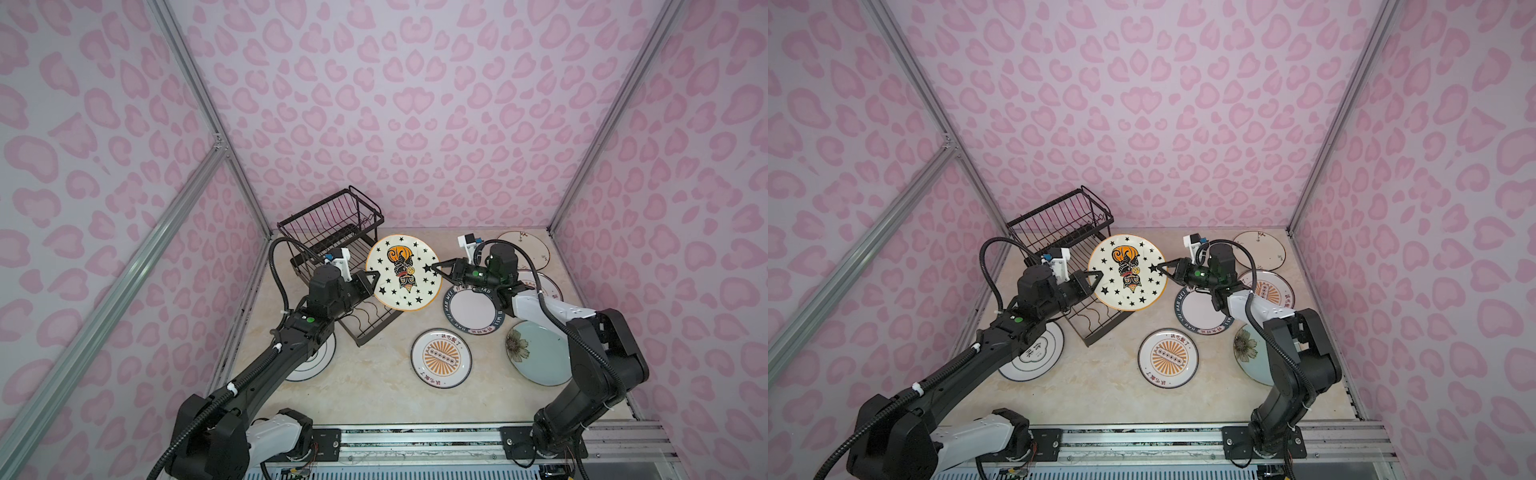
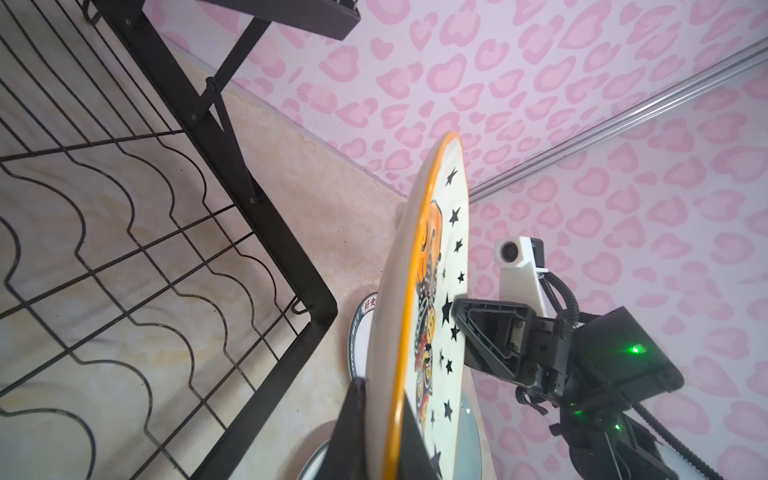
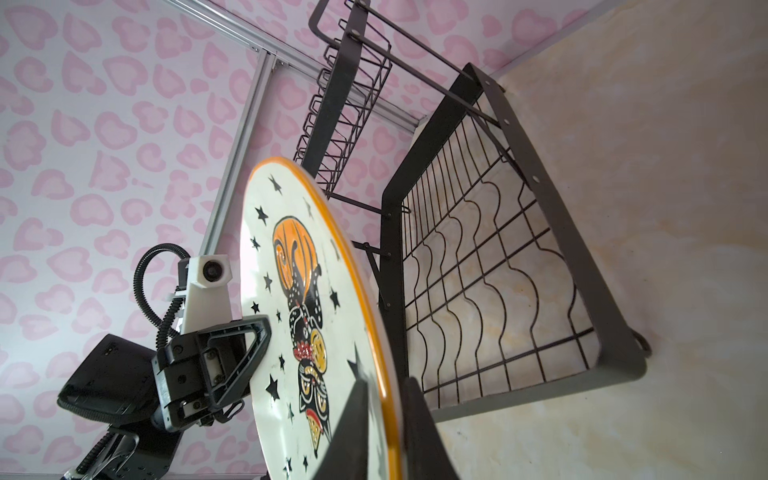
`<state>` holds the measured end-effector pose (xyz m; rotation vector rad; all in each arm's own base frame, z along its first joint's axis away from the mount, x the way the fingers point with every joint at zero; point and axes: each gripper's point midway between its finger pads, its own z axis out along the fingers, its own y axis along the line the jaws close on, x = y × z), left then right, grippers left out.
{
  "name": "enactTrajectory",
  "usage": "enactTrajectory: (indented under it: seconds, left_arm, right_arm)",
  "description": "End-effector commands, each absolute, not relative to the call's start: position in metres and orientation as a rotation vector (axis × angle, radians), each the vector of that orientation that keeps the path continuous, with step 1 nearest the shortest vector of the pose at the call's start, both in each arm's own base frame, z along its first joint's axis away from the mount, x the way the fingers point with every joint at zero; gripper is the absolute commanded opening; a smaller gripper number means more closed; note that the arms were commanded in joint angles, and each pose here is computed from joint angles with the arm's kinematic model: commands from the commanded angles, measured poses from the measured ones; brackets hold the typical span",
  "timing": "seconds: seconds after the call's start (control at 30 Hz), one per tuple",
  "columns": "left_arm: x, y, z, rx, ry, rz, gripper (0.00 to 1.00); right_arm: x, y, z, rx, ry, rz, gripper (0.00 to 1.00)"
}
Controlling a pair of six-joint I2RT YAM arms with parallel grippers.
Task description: Load the plates into the dish rack
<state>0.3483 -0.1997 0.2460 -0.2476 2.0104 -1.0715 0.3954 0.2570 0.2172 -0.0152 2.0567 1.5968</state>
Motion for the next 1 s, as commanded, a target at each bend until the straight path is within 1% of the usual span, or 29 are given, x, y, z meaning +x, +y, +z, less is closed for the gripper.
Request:
enactTrajectory:
  seconds: [0.0, 0.17, 0.33, 0.4, 0.67, 0.97]
  left_arm:
    - [0.346, -0.200, 0.252, -0.177, 1.984, -1.045, 0.04]
    - [0.343, -0.195, 0.255, -0.198, 1.966, -1.040, 0.04]
    - [0.343, -0.191, 0.260, -0.218, 1.947, -1.034, 0.04]
    - [0.344, -0.191, 0.268, -0.219, 1.906, -1.048, 0.04]
    - [0.343, -0.189, 0.271, -0.232, 1.876, -1.062, 0.04]
    - [0.341, -0.185, 0.268, -0.246, 1.867, -1.053, 0.04]
  right_arm:
    - [0.385, 0.263, 0.244, -0.105, 1.945, 1.674, 0.25]
    - [0.376, 0.265, 0.240, -0.090, 1.939, 1.709, 0.32]
    - [0.370, 0.273, 0.235, -0.074, 1.931, 1.743, 0.36]
    - [0.368, 0.277, 0.236, -0.067, 1.917, 1.761, 0.37]
    - [0.361, 0.294, 0.237, -0.086, 1.898, 1.822, 0.37]
    - [0.359, 0.299, 0.244, -0.096, 1.875, 1.844, 0.34]
